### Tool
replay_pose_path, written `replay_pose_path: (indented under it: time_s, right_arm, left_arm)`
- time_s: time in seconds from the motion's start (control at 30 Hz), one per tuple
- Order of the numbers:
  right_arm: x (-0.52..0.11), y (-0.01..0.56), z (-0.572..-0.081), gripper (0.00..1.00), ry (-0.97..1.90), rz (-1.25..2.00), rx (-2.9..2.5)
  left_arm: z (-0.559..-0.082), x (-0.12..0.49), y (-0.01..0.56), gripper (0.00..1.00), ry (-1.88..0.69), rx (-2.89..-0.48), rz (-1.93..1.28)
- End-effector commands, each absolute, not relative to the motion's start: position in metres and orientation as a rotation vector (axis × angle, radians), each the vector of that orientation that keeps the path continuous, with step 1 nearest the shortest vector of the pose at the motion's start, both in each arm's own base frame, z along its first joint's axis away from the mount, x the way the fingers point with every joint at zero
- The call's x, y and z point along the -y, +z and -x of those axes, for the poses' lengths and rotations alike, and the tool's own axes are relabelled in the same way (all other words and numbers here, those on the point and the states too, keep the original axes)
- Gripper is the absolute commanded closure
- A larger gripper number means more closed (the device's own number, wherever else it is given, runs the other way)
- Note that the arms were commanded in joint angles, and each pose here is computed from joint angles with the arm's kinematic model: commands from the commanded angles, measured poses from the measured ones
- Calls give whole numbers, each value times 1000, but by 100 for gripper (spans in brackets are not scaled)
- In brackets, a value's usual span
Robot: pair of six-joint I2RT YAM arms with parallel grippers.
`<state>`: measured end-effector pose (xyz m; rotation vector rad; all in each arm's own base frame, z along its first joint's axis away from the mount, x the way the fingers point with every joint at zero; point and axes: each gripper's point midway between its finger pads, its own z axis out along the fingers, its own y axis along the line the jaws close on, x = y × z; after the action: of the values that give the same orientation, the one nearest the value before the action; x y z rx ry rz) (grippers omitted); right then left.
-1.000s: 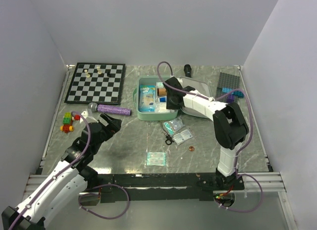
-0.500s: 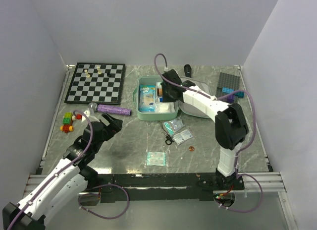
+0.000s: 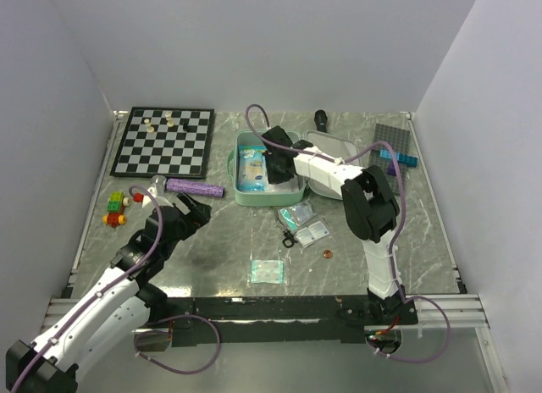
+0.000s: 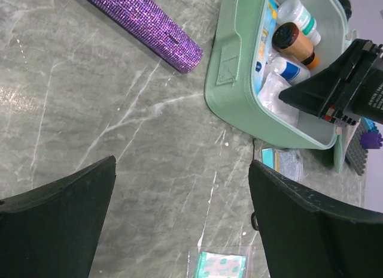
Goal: Organize the medicine kit
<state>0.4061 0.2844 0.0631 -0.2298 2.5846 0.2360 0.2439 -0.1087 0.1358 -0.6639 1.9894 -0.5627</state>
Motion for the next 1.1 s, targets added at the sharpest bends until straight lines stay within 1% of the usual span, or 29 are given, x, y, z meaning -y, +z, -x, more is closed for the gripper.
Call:
replay_pose_path:
  time_s: [0.0,0.4,0.53,0.63,0.77,0.83,0.97,1.07]
  right_arm:
    - [-272,51,-399,73,166,226,-2626]
    - [-243,45,-381,73,59,206,-2652]
    - [-247,70,-384,73,108,211,-2596]
    - [-254,110,-390,71,173,214,-2497]
    - [-263,171,-391,63,243,211,-2355]
    - [-263,193,-386,61,248,226,-2306]
    - [-255,208,-357,60,176,282,-2259]
    - [-245,191,-322,60,148,330,-2273]
  left_arm:
    - [-250,115,148,4,-595,-1967,648]
    - [-248,114,147,4,-602,-1964,652]
    - [-248,113,148,4,-596,-1965,650]
    - [-248,112,149,4,-583,-1969,650]
    - [-247,112,155,4,-607,-1948,655]
    - [-246,113,157,4,-623,-1937,657]
    - [-244,113,157,4,-632,-1940,661]
    - [-243,114,153,4,-640,-1947,670]
